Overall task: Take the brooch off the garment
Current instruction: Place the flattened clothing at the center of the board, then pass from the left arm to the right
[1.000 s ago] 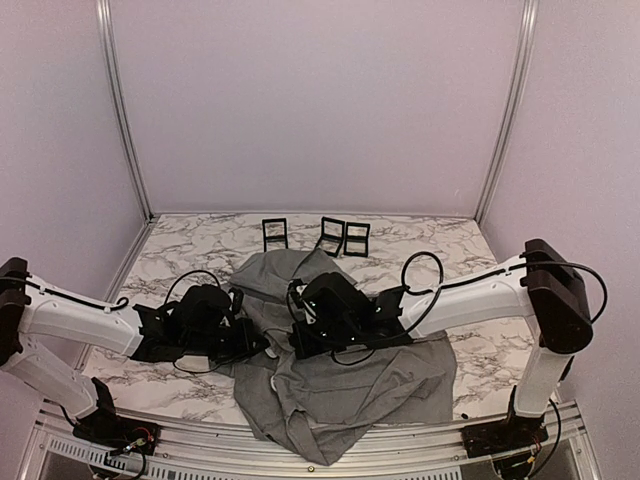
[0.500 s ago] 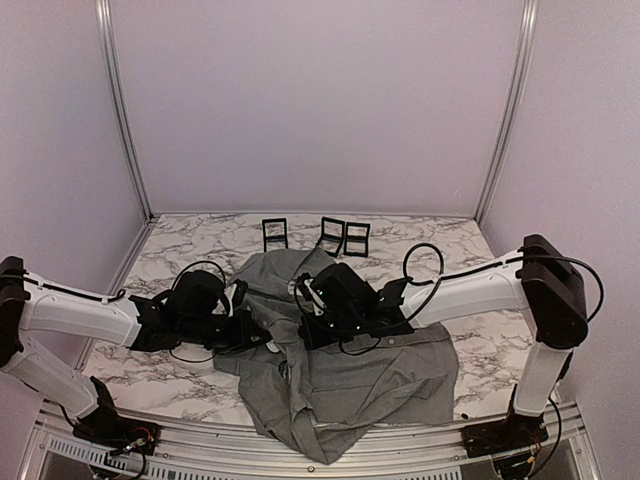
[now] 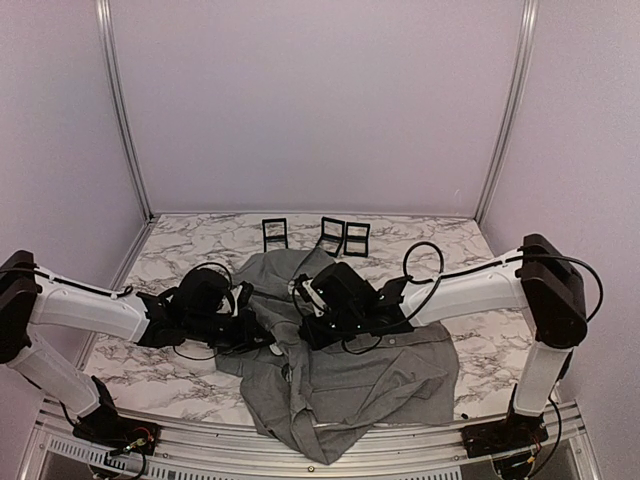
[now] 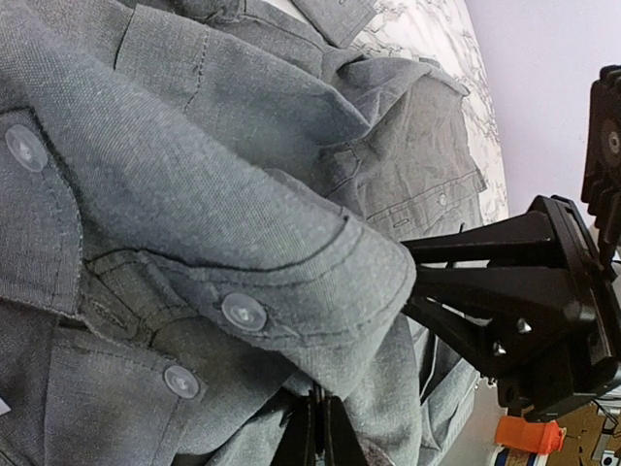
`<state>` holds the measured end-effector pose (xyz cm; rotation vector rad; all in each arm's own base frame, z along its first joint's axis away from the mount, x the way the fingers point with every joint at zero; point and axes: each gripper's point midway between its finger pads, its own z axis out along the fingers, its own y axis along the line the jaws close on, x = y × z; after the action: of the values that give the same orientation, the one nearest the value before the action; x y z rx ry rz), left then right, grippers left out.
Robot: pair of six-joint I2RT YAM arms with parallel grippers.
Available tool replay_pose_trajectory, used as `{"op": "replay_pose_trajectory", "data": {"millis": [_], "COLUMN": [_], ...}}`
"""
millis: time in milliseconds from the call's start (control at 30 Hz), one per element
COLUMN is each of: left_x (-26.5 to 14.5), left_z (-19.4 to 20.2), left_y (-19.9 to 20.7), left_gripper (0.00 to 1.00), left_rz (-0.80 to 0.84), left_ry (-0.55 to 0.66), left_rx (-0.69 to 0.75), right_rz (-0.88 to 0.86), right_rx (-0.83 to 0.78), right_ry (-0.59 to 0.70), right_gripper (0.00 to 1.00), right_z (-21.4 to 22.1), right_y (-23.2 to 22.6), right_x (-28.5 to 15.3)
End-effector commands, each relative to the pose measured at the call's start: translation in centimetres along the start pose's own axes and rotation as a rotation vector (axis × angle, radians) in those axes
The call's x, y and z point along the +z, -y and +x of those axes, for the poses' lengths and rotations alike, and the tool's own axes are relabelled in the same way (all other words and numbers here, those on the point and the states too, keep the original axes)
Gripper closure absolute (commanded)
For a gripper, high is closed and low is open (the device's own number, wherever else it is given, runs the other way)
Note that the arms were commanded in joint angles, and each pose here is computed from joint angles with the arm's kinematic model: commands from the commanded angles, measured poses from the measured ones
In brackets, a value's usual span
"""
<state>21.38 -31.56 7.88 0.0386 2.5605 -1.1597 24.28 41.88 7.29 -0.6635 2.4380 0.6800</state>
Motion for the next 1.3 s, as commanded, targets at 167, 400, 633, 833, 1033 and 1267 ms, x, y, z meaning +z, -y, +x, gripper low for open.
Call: {"op": "replay_pose_trajectory", "data": {"millis": [167,400,633,833,1033,1267], "left_x": [0.5,0.1,0.1,-0.1,-0.3,-0.3], "left_z": [0.0,0.1,0.2,0.1,0.2,0.5], "left_y": [0.6,0.4,0.8,1.0,1.2,1.5], "left_gripper": [1.0,1.0,1.0,1.0,1.0,1.0], "left_rz": [-0.062,-0.082,-0.064,-0.061,-0.058,-0.029], "left_ry": [-0.119,-0.193,-0.215,-0.217,-0.22,-0.23], "left_rx": [-0.01,-0.026,-0.031,-0.027,-0.017,-0.01], "right_rz": [0.045,0.076,0.119,0.163,0.191,0.191], "right_rx": [-0.27,-0.439,-0.501,-0.517,-0.498,-0.46], "right_ry": [0.134,0.121,0.098,0.09,0.063,0.078], "right_gripper": [0.55,0.42,0.37,0.37,0.43,0.85], "right_z": [-1.1,0.8,1.9,1.8,2.7,1.8], "right_y": [-3.8,-5.1,-4.6,-4.2,-3.5,-4.0], "right_x": [-4.1,-3.4,-1.6,-0.4,0.9,1.4]}}
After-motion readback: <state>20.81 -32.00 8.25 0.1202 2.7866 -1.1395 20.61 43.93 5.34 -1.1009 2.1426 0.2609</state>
